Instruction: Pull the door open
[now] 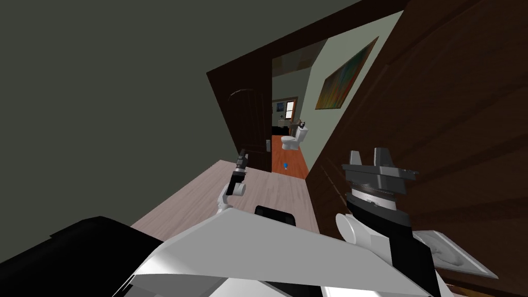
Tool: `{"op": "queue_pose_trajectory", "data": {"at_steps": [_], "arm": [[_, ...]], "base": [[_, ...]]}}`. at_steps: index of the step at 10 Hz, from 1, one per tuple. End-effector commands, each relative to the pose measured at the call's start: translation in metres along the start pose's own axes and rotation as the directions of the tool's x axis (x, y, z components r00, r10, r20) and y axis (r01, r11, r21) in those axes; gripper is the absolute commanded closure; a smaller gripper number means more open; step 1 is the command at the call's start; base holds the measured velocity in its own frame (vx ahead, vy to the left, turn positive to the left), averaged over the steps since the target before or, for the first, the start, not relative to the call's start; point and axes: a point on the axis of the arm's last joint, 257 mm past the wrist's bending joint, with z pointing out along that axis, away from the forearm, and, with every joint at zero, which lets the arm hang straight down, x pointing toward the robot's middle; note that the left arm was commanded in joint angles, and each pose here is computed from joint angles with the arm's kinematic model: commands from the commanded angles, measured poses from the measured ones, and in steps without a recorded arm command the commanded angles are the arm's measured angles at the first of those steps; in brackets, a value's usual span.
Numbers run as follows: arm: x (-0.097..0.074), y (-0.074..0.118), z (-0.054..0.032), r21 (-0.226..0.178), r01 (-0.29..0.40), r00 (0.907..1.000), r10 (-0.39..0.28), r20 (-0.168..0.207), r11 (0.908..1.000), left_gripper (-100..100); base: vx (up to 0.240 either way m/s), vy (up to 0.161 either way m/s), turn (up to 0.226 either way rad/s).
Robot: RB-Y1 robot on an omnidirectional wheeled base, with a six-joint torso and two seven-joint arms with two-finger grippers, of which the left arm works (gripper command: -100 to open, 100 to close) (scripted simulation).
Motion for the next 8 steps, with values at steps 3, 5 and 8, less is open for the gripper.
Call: {"op": "queue_pose_trajectory", "data": {"at_steps": [3,5,8], "arm": [[0.003,0.036,0.0004,-0.076,0.020,0.9997,-0.021,-0.009,0.9969,-100],[0.006,0.060,-0.0006,-0.125,0.032,0.9993,-0.034,-0.013,0.9916,-100],[0.010,0.090,-0.0031,-0.188,0.047,0.9986,-0.051,-0.016,0.9809,-100]], "base": [[0.139,-0.004,-0.068],[0.125,0.001,-0.077],[0.138,0.011,-0.066]]}}
